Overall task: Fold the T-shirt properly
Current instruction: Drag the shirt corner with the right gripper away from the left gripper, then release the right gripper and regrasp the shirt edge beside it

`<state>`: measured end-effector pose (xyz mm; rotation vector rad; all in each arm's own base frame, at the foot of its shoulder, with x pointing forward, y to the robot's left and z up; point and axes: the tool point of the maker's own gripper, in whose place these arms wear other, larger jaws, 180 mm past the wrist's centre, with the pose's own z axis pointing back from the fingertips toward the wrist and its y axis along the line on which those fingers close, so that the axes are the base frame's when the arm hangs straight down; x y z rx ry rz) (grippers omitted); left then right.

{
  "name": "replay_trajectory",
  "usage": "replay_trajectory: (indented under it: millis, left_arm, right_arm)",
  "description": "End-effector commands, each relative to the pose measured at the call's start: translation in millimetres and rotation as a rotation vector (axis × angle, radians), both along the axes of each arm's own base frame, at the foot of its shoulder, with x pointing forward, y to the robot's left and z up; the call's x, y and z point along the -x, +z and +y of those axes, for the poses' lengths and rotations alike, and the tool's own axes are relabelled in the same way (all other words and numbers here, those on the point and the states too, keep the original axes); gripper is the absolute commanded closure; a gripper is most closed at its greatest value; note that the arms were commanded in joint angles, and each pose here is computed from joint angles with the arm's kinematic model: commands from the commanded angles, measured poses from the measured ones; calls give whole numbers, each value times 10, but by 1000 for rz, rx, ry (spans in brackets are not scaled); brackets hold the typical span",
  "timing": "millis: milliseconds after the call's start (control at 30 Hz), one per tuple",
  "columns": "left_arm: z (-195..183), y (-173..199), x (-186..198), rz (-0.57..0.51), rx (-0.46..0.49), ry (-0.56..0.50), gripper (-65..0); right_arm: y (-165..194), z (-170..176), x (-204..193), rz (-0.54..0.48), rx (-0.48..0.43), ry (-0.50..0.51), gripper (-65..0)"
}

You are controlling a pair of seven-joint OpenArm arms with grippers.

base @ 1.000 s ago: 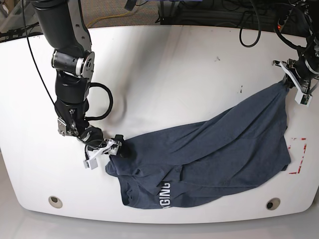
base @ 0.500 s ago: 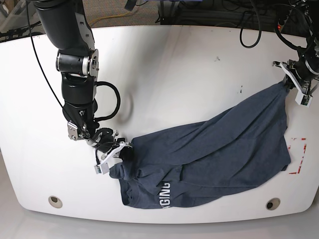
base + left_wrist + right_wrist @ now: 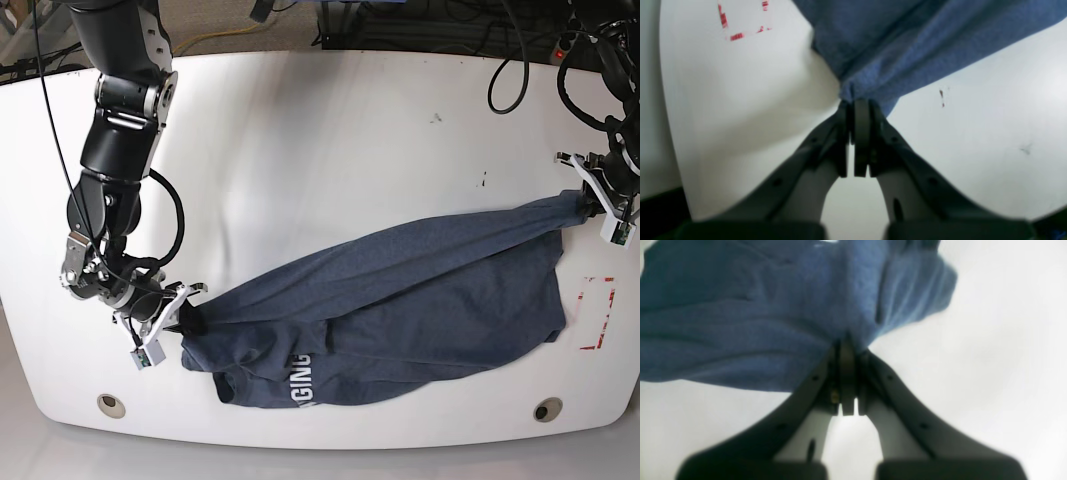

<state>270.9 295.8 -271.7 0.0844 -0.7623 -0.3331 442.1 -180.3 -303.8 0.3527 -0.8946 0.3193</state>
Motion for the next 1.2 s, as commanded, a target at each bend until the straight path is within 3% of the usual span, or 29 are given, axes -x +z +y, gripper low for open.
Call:
replay_trajectory:
  millis: [0,233,600,733,833,967,1167]
  left_arm:
    - [52,128,-32,-29,-47,-31,-4]
    - [64,-104,195,57,-45,-34,-4]
    - [153,-401,499,149,-96,-19,-8]
    - [173,-434,513,160,-91,-12,-26]
    - [198,-469,529,171,-86,-4,-124]
    - [201,-474,532,174,-86,-3,-246]
    - [156,-499,532,180,-81,-17,-264]
  right_arm:
    - [385,-112,18,-102,30,-10,0]
    - [311,-353,618,-77,62,-35,0]
    - [-386,-326,1433,129,-23,-3,-17]
    - [-547,-290,1663,186,-49,2,-130]
    - [-564,-249,1775,196,-57,13,-255]
    - [-445,-238,1867,170,-3,45,-419]
    - [-227,-274,1800,109,65,77,-445]
